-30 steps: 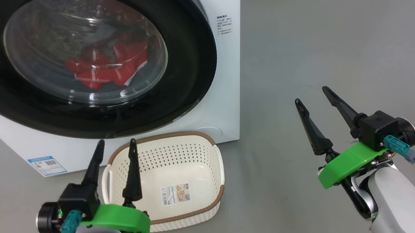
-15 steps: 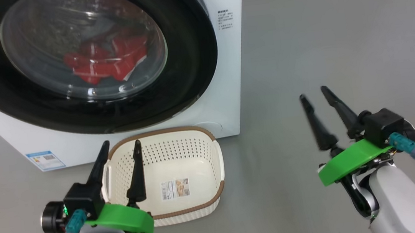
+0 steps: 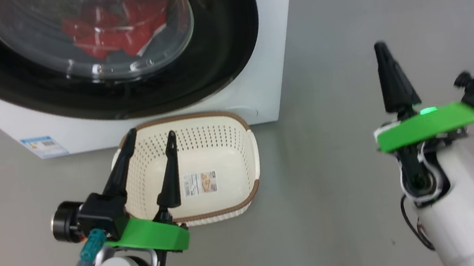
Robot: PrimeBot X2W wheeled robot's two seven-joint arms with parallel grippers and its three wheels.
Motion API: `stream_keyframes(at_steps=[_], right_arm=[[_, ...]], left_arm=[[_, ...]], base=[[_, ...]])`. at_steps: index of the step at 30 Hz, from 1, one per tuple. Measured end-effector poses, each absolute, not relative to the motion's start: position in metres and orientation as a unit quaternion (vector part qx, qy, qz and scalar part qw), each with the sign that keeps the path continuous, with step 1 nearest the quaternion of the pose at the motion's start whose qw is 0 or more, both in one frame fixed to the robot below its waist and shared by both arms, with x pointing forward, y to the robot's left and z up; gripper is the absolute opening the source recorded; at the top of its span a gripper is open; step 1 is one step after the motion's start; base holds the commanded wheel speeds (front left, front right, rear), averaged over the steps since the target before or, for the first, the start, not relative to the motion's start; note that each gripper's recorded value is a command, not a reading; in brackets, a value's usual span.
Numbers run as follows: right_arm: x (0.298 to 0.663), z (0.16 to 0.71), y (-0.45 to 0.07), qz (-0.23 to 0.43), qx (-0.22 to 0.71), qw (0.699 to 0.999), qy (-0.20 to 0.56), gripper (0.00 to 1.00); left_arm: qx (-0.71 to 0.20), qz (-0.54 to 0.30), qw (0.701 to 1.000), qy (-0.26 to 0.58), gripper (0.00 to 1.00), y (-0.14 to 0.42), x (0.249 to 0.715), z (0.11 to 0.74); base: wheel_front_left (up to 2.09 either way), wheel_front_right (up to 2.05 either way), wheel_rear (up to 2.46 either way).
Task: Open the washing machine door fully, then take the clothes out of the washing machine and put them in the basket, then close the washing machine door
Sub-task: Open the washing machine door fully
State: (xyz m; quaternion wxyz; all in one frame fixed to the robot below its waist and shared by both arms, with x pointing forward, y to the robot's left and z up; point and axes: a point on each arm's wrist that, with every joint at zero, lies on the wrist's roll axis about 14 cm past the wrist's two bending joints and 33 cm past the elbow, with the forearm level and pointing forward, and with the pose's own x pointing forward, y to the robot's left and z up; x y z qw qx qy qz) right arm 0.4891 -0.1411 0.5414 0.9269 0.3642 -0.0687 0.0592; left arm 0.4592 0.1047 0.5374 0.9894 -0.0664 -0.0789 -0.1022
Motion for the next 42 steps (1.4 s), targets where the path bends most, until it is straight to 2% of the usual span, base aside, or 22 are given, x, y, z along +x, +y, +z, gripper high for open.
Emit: stream_keyframes(at_steps=[4,12,21,22,26,32,42], right_arm=[[0.511,0.543,-0.136,0.068,0.433,0.897,-0.052,0.0],[0.554,0.548,-0.132,0.114,0.572,0.812,0.006,0.0],[0.588,0.542,-0.117,0.178,0.642,0.742,0.074,0.0],[0.588,0.542,-0.117,0.178,0.642,0.742,0.074,0.0],[0.6,0.535,-0.104,0.208,0.674,0.7,0.114,0.0],[0.617,0.53,-0.086,0.245,0.689,0.665,0.152,0.0],[0.641,0.527,-0.056,0.297,0.689,0.632,0.195,0.0]], left_arm=[[-0.069,-0.102,0.989,-0.085,1.0,0.105,0.466,0.538],[-0.078,-0.088,0.991,-0.061,1.0,0.115,0.475,0.514],[-0.087,-0.086,0.991,-0.062,1.0,0.118,0.491,0.505],[-0.087,-0.086,0.991,-0.062,1.0,0.118,0.491,0.505],[-0.088,-0.082,0.992,-0.046,1.0,0.121,0.494,0.49],[-0.087,-0.08,0.992,-0.04,1.0,0.122,0.504,0.48],[-0.085,-0.077,0.993,-0.016,1.0,0.125,0.513,0.454]], base=[[0.0,0.0,0.0],[0.0,0.0,0.0],[0.0,0.0,0.0],[0.0,0.0,0.0],[0.0,0.0,0.0],[0.0,0.0,0.0],[0.0,0.0,0.0]])
